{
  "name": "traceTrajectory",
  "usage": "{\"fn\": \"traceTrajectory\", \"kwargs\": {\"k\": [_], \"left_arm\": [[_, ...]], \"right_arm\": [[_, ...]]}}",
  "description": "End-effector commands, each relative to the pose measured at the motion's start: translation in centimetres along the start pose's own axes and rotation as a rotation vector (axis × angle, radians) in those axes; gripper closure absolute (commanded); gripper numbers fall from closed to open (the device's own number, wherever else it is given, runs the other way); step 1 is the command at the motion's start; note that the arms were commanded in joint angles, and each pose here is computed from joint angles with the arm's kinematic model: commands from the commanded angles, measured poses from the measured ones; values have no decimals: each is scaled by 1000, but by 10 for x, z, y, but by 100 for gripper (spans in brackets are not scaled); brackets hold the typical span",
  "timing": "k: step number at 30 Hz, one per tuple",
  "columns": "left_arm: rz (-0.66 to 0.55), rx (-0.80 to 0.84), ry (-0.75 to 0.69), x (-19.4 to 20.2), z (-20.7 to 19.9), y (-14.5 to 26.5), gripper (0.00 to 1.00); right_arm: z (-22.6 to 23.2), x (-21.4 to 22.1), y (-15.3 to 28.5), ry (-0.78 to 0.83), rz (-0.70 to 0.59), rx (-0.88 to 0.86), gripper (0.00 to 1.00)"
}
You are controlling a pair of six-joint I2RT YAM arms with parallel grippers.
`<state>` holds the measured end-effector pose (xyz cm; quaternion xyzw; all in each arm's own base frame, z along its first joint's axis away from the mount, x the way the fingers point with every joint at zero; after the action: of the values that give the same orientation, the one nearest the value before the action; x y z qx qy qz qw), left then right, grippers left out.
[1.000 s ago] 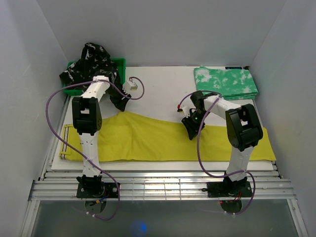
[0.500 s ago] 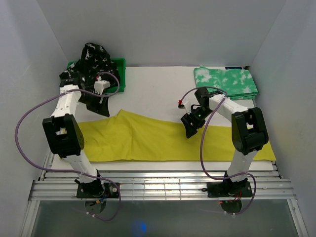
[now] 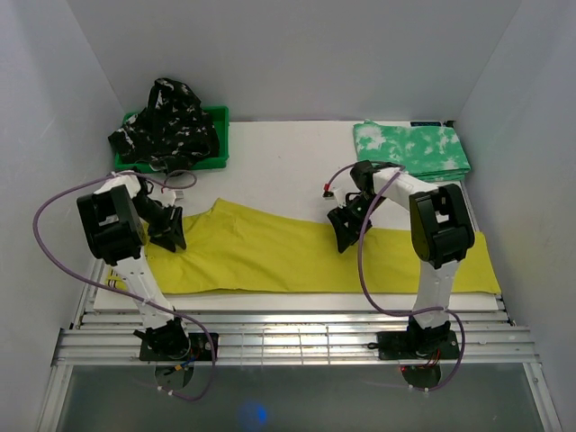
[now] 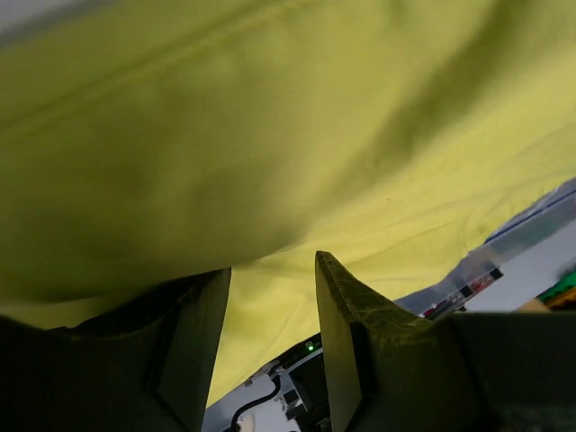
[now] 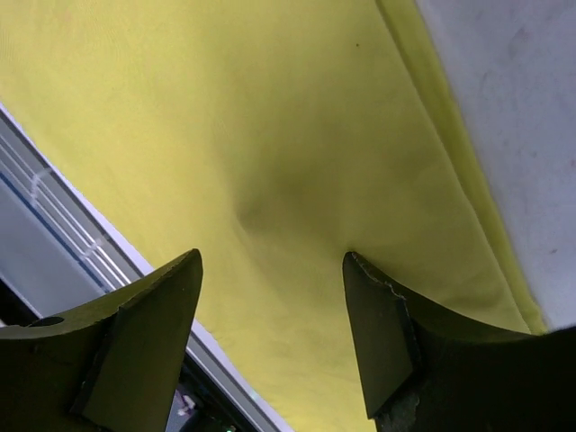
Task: Fold and stack the trousers
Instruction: Fold the trousers
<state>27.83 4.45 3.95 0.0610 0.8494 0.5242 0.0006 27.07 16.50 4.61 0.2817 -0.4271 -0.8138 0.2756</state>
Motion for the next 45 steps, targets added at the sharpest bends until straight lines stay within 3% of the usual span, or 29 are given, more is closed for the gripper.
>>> {"fn": "traceTrajectory", "kwargs": {"k": [1, 4, 9, 13, 17, 18, 24, 27, 31, 37, 45], "left_arm": [[-163, -351, -11, -55, 105, 25, 44], [-225, -394, -30, -88, 117, 47, 44], [-220, -472, -23, -105, 133, 67, 42], [-263, -453, -99, -106, 117, 84, 32], [-379, -335, -195, -108, 70, 100, 26], [-405, -296, -218, -109, 57, 102, 25], [-481, -268, -359, -105, -8, 103, 24], [-510, -275, -413, -109, -34, 105, 23], [-532, -275, -423, -112, -49, 104, 23], [-521, -286, -398, -111, -45, 97, 25], [-534, -302, -402, -109, -46, 101, 25]], "right_arm": [[-49, -21, -29, 18, -12, 108, 29], [-60, -52, -27, 38, -72, 122, 29], [-56, -95, -9, 82, -186, 89, 27], [-48, -101, 43, 76, -287, 145, 25], [-65, -63, 100, -68, -371, 251, 26], [-80, -35, 107, -144, -364, 286, 26], [-141, 73, 177, -512, -410, 553, 28], [-160, 109, 188, -644, -395, 646, 32], [-184, 150, 189, -789, -357, 734, 35], [-211, 174, 167, -825, -276, 801, 43], [-214, 187, 124, -863, -204, 703, 45]]}}
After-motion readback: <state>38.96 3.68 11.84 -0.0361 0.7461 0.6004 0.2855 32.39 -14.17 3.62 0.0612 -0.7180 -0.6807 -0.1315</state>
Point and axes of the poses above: each gripper's point midway between its finger pads, its own y axis back along the fingers, its own z axis along the line the jaws close on, x = y × z, the point moved 2 cm from there along y, back along the fingers
